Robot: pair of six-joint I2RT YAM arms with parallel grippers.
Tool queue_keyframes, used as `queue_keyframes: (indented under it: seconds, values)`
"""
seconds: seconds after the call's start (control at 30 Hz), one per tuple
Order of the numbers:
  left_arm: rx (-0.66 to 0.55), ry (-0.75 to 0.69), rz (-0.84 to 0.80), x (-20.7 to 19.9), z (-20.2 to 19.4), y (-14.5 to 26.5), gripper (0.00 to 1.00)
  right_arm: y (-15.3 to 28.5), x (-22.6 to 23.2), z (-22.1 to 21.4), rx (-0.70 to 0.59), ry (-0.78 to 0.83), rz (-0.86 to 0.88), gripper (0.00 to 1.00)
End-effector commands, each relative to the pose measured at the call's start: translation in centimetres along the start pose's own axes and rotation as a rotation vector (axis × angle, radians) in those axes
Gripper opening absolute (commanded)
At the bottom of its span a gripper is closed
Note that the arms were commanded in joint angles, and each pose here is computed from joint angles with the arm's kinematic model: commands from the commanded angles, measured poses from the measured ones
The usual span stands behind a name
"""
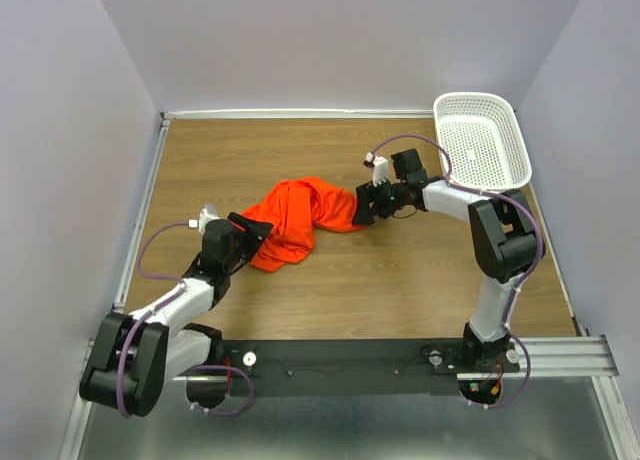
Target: Fold and stack the t-shirts
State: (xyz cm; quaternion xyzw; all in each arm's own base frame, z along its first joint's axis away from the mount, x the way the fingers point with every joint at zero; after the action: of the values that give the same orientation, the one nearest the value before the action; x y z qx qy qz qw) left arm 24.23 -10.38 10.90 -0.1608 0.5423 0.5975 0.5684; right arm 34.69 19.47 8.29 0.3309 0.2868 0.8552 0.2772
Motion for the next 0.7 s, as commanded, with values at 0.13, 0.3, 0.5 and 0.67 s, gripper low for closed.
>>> queue_keyframes:
  seconds: [0.13,0.3,0.5,0.67]
  values:
    - [-0.007,-0.066,-0.042,0.0,0.1,1.3,0.64,0.0,0.3,0.5,0.000,0.030,0.005,0.86]
    - [-0.020,-0.086,-0.084,-0.2,0.2,1.3,0.64,0.8,0.8,0.8,-0.017,0.082,0.027,0.87]
    - [0.015,-0.088,-0.065,-0.4,0.0,0.7,0.64,0.9,0.7,0.8,-0.015,0.090,0.022,0.87]
    - [0.015,-0.068,-0.024,0.0,0.0,-0.1,0.65,0.7,0.8,0.7,-0.011,0.088,0.034,0.87]
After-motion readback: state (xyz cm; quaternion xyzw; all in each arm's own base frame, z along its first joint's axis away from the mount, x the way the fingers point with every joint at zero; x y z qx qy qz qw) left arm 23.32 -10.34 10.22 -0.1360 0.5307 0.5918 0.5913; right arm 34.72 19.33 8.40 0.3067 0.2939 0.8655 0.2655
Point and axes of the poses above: each gripper's point midway between its finger pads, its own y axis back along the fingers, its own x axis along the line the jaws close on, z = x × y, the point moved 7 cm from there along y, back along the fingers, and after that the axes turned 1 degree about -y, right-handed, at the moved point
